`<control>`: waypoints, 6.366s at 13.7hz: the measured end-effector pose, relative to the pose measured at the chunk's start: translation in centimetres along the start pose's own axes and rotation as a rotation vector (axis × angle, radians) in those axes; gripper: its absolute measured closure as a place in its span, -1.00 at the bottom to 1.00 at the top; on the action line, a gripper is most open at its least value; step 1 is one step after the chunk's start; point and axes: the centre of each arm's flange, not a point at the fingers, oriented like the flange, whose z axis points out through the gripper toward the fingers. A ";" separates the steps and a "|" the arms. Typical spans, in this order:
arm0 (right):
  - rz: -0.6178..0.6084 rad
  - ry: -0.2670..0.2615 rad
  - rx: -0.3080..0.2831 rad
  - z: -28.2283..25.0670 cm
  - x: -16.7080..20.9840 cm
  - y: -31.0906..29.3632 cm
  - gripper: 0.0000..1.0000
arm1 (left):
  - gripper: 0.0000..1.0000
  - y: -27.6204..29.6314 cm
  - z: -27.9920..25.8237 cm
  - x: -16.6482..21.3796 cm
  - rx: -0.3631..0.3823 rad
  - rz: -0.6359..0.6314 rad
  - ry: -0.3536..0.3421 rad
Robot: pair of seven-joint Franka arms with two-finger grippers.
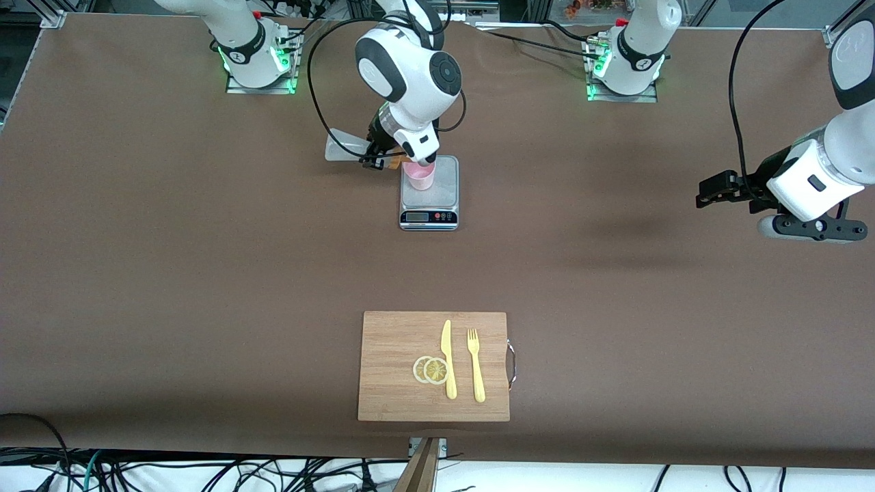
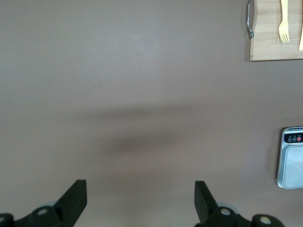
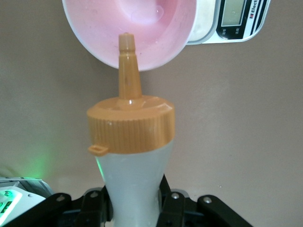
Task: Add sauce to pink cup with both arms
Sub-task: 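Tilt the bottle nozzle into the pink cup with the right gripper, then carry the bottle with the right gripper back beside the scale, then lower the bottle upright onto the table with the right gripper, then open the right gripper and pull it away from the bottle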
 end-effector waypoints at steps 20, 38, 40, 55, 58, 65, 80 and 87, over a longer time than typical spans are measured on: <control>0.023 0.092 -0.014 -1.0 -0.5 0.7 0.32 | -1.00 0.0 0.0 0.0 0.000 0.000 0.000; 0.122 0.657 0.179 -1.2 -18.5 10.8 0.32 | -1.00 -0.1 0.0 0.0 0.000 -0.001 0.001; 0.105 0.739 0.194 -0.5 -20.7 12.4 0.32 | -1.00 -0.1 0.0 0.0 0.000 -0.001 0.001; -0.049 1.438 0.305 15.8 -38.0 18.6 0.32 | -1.00 -0.1 0.0 0.1 0.000 -0.001 0.000; -0.093 1.553 0.320 21.9 -39.3 18.2 0.32 | -1.00 -0.1 0.0 0.1 0.000 -0.001 0.000; -0.204 1.753 0.332 34.7 -37.9 17.5 0.32 | -1.00 -0.1 0.0 0.1 0.000 -0.001 0.000; -0.286 1.836 0.260 42.0 -36.4 18.8 0.22 | -1.00 0.0 0.0 0.1 0.000 0.000 0.001; -0.295 1.804 0.281 42.7 -37.5 18.8 -1.00 | -1.00 0.0 0.0 0.1 0.000 0.000 0.001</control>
